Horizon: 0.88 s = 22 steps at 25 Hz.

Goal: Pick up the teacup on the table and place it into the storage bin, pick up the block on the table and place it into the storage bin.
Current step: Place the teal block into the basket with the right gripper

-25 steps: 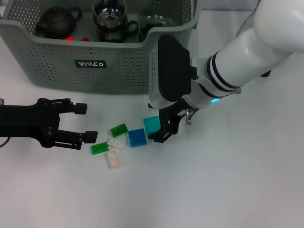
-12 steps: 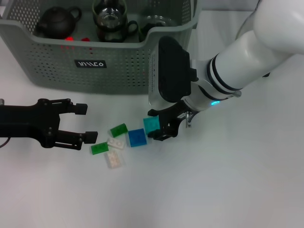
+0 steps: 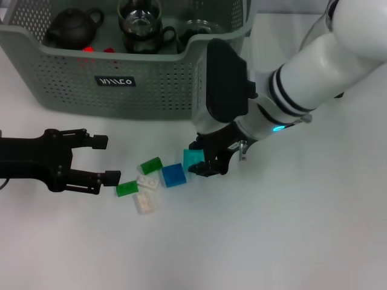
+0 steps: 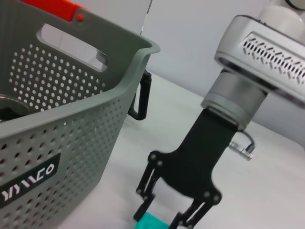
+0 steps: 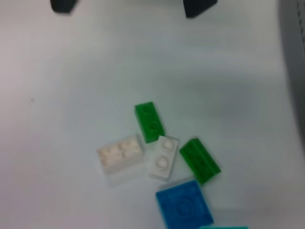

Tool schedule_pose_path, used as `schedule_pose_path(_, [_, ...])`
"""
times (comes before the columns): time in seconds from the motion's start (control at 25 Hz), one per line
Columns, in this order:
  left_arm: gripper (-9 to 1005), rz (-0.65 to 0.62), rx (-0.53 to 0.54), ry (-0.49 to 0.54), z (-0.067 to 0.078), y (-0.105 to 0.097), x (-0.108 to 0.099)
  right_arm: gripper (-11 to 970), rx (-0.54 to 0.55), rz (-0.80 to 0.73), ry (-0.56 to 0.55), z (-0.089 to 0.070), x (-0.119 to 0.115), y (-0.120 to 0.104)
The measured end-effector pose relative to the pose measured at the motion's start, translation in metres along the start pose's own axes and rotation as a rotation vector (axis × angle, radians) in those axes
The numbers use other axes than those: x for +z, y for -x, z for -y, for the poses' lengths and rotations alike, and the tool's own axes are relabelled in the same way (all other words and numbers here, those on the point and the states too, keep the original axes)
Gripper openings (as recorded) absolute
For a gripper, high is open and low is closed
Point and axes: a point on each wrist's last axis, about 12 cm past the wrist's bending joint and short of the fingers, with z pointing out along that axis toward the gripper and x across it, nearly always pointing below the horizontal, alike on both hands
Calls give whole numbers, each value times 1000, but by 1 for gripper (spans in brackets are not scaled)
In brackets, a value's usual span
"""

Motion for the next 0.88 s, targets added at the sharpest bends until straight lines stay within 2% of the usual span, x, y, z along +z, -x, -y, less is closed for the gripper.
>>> schedule_pose_path(0.12, [894,-1,-5,5,1,-2,-2,429,24,14,18,0,-17,0])
schedule_pose_path(0.2, [894,-1,-7,9,1,-3,-4,429,48,29,26,0,-38,0])
schedule_pose_path(0.44, [893,1,-9,16,1,-3,-5,429,77,113,25,-10,-116,19])
schedule_pose_path(0.6, [892,0,-3,15,0,-1,-4,429,93,260,46,-12,-167,41])
schedule_pose_path(0.72, [892,0,2,15,-1,0,-4,430,125,407,18,-1,-201,58])
schedule_pose_path(0.88, [891,0,6,14,-2,2,-3,430,212,556,-117,25,-224,75])
